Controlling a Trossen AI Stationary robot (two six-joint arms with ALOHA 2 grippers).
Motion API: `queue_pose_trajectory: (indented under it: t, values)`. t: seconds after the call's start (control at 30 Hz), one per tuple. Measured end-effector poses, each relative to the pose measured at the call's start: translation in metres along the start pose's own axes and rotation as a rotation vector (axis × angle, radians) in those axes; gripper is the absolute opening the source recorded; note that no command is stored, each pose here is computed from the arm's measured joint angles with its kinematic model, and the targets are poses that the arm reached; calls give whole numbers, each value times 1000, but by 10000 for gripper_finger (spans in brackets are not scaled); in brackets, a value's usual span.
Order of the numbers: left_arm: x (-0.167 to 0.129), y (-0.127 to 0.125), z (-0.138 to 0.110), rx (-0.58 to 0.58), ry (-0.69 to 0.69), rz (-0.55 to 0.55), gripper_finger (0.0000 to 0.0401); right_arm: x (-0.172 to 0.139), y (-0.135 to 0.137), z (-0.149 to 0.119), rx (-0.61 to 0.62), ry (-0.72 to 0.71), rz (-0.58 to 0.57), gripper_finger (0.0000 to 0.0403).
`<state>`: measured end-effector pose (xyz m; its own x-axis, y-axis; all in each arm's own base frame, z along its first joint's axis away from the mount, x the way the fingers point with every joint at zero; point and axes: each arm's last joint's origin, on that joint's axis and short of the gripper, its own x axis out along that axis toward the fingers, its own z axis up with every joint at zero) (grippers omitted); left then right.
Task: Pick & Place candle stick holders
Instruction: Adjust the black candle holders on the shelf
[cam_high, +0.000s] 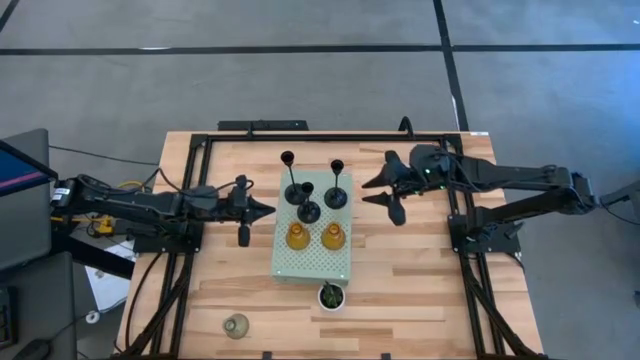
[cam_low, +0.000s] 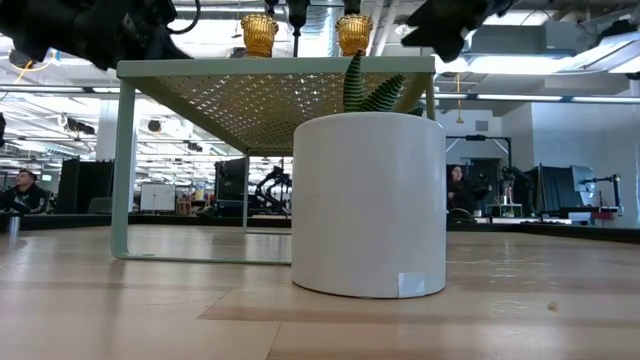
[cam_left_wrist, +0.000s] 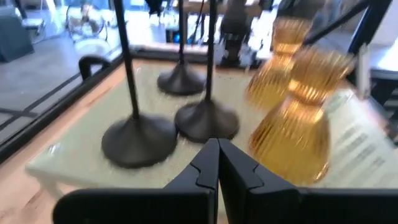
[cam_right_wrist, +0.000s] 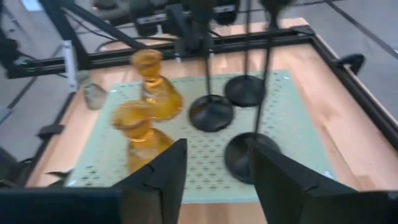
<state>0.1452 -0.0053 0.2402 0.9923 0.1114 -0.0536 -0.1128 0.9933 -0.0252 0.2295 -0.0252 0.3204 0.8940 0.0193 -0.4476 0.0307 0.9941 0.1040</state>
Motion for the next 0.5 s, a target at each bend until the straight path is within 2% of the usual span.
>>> queue_pose_trajectory:
  t: [0.27,0.5]
  values:
    - [-3,-4,26,66,-276,-108,5,-1,19,-1,-35,0,75,103]
    - [15,-7,30,75,-236,-110,5,12,26,-6,-49,52,97,55]
